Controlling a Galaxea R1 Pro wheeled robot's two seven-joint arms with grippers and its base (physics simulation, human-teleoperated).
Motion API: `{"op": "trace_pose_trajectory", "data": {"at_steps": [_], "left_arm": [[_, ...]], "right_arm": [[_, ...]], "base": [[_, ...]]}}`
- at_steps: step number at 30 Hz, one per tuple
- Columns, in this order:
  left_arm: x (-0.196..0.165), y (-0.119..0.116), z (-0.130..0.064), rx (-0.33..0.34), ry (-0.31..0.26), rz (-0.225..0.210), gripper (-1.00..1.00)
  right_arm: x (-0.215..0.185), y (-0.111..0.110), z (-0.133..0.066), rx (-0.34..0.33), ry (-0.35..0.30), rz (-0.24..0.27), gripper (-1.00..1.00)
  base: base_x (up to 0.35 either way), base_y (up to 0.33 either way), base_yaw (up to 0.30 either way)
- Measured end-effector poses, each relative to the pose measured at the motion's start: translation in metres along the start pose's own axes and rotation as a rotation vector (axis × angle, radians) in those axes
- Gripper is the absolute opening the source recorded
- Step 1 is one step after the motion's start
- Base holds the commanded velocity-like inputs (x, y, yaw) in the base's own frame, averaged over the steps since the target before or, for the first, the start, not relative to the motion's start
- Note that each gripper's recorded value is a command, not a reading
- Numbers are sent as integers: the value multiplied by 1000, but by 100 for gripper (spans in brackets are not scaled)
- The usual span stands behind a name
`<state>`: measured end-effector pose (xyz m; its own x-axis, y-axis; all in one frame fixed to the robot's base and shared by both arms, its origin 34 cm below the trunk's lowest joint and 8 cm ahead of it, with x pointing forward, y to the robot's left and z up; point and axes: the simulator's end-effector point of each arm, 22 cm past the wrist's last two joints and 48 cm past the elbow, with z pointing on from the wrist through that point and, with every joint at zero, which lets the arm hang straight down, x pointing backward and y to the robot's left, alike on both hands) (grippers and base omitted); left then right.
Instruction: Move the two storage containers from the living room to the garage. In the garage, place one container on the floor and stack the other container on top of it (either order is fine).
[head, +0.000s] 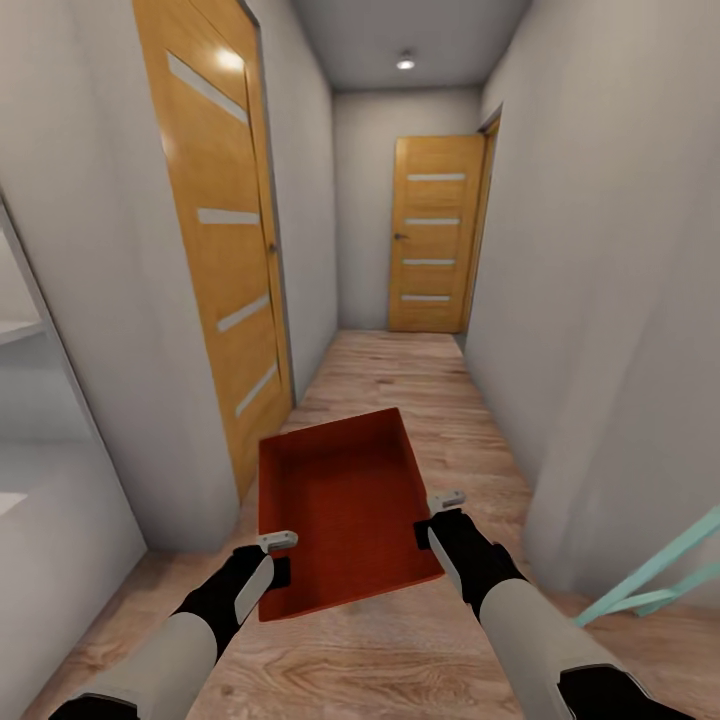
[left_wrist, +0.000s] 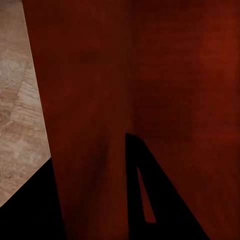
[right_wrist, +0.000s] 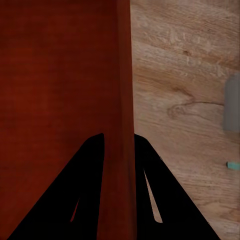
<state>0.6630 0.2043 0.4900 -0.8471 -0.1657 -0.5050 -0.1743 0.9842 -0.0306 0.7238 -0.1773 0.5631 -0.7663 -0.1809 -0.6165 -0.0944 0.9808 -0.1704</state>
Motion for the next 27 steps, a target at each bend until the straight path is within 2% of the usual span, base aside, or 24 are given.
{"op": "trace_pose_trajectory", "data": {"at_steps": [27], "left_arm": [[0, 0, 0, 0, 0, 0, -100]], "right_arm": [[0, 0, 0, 0, 0, 0, -100]], "base": [[306, 11, 0]]}}
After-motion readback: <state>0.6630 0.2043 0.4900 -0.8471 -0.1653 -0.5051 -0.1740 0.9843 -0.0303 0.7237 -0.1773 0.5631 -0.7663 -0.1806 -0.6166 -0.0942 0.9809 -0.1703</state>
